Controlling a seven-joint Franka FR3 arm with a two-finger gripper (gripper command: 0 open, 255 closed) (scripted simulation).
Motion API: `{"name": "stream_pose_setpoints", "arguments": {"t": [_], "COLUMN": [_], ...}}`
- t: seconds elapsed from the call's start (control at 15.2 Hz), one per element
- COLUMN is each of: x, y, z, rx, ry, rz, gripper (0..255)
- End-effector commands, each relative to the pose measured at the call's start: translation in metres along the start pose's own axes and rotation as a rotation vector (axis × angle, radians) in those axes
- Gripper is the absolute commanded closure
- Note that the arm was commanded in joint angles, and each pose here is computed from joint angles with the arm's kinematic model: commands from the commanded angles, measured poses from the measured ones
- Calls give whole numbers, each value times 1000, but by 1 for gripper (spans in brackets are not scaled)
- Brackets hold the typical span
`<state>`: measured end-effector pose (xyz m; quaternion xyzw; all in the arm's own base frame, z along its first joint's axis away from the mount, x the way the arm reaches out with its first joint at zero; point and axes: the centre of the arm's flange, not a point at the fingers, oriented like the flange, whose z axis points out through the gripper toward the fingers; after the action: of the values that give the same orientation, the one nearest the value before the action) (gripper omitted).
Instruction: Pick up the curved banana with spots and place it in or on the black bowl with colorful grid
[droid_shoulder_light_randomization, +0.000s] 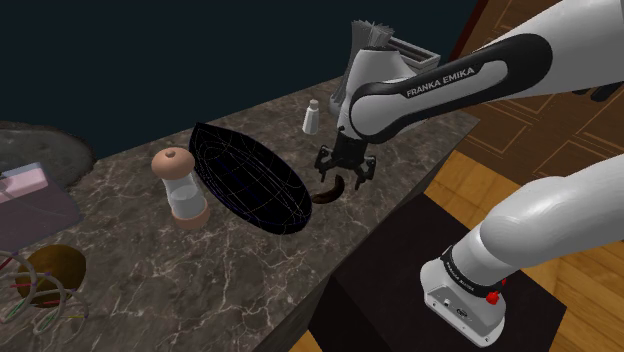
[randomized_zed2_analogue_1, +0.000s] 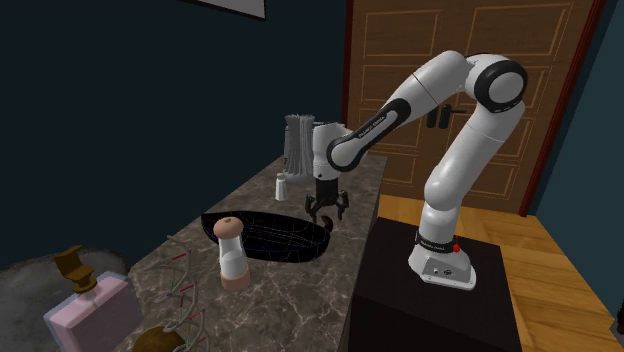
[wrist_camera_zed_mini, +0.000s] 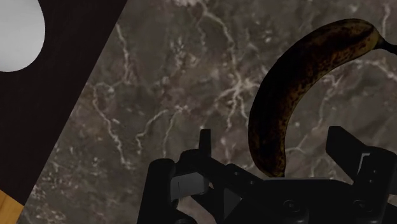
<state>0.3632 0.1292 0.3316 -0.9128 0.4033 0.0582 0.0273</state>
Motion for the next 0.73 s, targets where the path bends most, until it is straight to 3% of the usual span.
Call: {"name": "stream_pose_setpoints", "arguments": {"t": [0.0,0.66], "x": [0,-1], "y": [0,0], "z": [0,-5], "rx": [0,0], "ry": [0,0], "rz": [0,0], "gripper": [255,255]}}
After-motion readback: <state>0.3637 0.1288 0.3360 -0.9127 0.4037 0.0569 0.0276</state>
